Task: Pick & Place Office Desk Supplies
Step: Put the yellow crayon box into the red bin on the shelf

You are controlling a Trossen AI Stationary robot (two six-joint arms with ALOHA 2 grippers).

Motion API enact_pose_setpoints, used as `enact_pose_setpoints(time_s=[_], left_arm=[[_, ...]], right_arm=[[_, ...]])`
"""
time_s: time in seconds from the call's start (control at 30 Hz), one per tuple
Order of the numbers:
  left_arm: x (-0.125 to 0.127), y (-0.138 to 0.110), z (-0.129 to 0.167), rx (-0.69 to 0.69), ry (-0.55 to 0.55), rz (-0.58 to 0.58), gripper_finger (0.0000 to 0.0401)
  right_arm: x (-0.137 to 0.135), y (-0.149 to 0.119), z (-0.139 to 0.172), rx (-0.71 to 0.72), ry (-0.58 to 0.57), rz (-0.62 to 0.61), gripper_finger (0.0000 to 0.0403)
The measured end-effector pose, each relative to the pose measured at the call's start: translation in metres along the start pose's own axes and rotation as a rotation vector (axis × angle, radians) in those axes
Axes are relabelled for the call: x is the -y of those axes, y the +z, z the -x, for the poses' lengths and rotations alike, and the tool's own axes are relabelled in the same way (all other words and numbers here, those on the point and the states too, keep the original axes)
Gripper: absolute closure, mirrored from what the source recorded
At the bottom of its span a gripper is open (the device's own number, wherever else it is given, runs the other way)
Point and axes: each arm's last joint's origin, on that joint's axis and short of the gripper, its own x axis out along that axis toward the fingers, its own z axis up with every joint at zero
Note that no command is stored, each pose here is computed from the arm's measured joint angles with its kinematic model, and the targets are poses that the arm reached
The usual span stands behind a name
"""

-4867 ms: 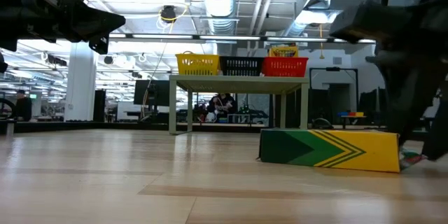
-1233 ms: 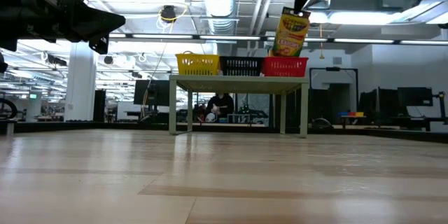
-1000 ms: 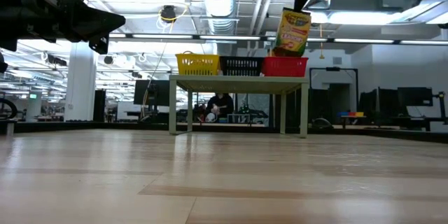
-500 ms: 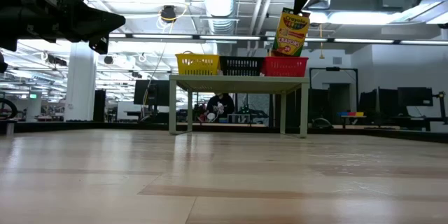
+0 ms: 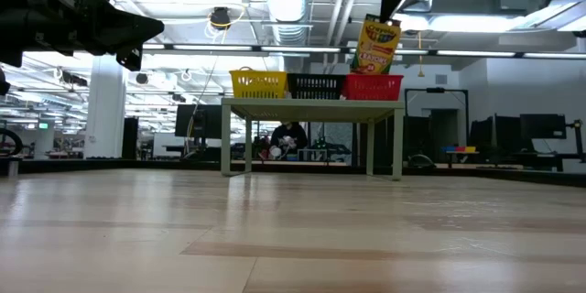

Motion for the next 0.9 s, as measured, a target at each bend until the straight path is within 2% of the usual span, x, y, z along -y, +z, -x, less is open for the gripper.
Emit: enact_pose_setpoints(time_s=[0.53,0.9], left_arm=[[0.000,0.000,0.000,-0.001,0.000,0.000,0.0401],[0.000,0.000,0.000,0.000,0.000,0.000,0.0401]], right_arm=[[-0.003,0.005,-0.022,-0.101,0.007,0.054,0.0403],[0.003,0.006,-0.024,-0.079,0.008,0.039,0.0403]])
